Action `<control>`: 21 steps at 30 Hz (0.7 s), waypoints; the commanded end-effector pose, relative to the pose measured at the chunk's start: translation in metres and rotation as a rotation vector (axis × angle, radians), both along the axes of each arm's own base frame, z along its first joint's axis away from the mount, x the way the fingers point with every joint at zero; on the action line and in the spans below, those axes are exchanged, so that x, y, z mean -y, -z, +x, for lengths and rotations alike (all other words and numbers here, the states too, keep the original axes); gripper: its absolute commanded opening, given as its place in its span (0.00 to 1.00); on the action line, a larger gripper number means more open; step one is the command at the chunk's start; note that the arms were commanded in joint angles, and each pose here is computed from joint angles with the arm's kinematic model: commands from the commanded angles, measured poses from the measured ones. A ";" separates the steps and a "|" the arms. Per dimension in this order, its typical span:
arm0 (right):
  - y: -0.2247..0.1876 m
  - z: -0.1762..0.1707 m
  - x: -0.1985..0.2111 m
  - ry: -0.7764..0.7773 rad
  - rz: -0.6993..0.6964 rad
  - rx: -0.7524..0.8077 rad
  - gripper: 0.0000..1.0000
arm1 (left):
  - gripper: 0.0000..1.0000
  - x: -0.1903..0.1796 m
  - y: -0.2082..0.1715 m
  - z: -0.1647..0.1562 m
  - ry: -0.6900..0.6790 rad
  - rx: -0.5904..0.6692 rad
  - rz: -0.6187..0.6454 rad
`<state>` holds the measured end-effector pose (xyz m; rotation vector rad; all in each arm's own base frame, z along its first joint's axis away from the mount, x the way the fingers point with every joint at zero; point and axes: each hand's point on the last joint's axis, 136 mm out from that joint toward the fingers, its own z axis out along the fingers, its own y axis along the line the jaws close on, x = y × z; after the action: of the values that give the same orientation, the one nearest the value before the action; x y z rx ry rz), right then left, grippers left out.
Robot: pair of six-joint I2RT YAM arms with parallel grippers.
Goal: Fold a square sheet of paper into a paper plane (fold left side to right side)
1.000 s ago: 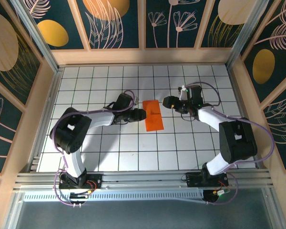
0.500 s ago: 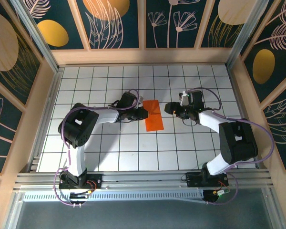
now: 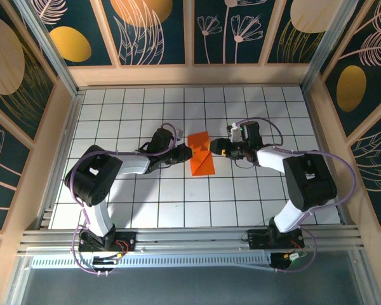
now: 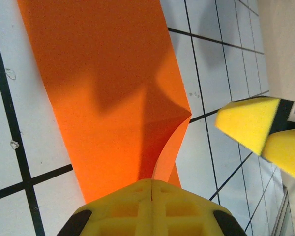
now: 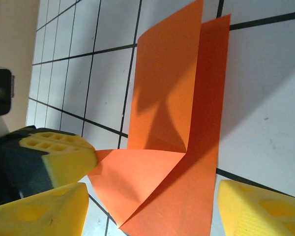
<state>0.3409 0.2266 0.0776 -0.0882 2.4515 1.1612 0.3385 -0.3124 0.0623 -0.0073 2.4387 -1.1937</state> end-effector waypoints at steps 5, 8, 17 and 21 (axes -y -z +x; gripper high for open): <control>-0.010 0.018 -0.028 -0.036 0.078 0.033 0.70 | 0.03 -0.002 -0.017 0.006 -0.037 0.044 -0.053; -0.005 0.018 -0.038 -0.051 0.085 0.019 0.69 | 0.03 -0.002 -0.014 0.004 -0.038 0.038 -0.049; 0.002 0.013 -0.052 -0.079 0.110 -0.011 0.62 | 0.03 -0.005 -0.001 0.004 -0.049 0.015 -0.026; 0.006 0.011 -0.053 -0.080 0.109 -0.028 0.48 | 0.05 -0.007 0.011 0.003 -0.056 -0.002 -0.009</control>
<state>0.3482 0.2712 0.0650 -0.1136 2.4529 1.3005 0.3389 -0.3078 0.0578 -0.0554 2.4270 -1.1861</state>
